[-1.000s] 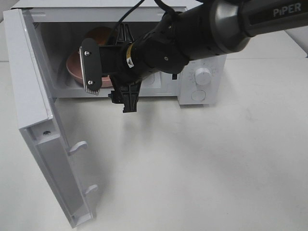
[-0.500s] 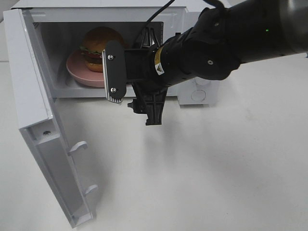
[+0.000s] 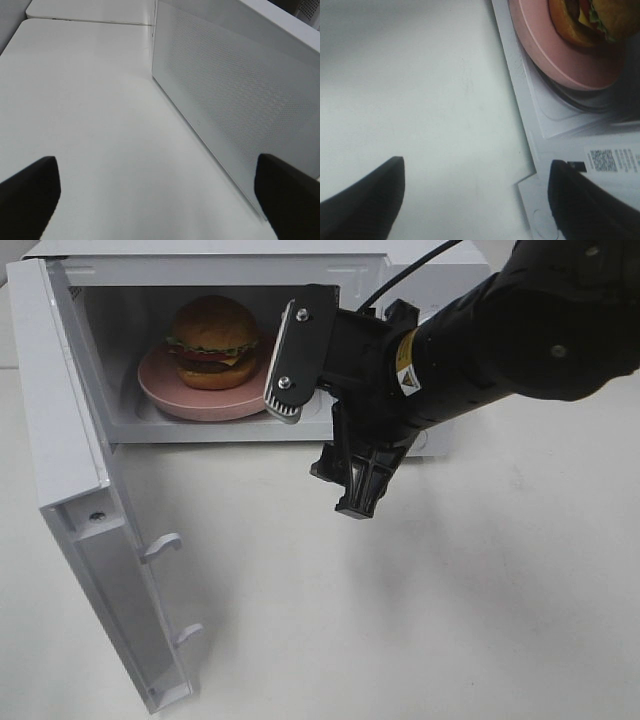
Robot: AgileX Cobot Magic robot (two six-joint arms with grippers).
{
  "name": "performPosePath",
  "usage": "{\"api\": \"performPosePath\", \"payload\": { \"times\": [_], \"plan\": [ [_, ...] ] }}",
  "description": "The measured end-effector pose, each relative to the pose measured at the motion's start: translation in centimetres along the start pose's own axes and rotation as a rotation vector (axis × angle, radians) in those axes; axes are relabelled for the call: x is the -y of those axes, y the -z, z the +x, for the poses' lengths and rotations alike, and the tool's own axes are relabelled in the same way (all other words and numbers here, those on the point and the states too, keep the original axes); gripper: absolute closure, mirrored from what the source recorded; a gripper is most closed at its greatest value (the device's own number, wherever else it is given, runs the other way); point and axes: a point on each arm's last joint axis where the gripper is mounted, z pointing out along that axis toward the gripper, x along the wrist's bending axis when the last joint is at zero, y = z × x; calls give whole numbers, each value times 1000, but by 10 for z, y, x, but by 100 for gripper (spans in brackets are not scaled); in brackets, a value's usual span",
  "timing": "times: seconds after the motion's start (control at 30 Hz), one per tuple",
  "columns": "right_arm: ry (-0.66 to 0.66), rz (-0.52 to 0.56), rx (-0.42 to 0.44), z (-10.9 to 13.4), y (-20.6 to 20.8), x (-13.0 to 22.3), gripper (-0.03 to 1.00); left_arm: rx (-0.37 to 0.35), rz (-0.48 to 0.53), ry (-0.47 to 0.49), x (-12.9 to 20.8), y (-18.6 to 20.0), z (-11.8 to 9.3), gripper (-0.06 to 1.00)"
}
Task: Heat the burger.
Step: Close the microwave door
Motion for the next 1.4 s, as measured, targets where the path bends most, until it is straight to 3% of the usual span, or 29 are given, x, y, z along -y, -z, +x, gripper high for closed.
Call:
{"api": "performPosePath", "payload": {
  "times": [0.53, 0.7, 0.8, 0.87, 1.13, 1.4],
  "plan": [
    [-329, 38, -19, 5, 64, 19, 21, 0, 0, 0, 0, 0, 0, -3],
    [-448, 144, -22, 7, 97, 34, 21, 0, 0, 0, 0, 0, 0, -3],
    [-457, 168, -25, 8, 101, 37, 21, 0, 0, 0, 0, 0, 0, -3],
    [-480, 257, -38, 12, 114, 46, 21, 0, 0, 0, 0, 0, 0, -3],
    [-514, 354, -69, 18, 139, 59, 21, 0, 0, 0, 0, 0, 0, -3],
    [-565, 318, -59, 28, 164, 80, 21, 0, 0, 0, 0, 0, 0, -3]
  ]
}}
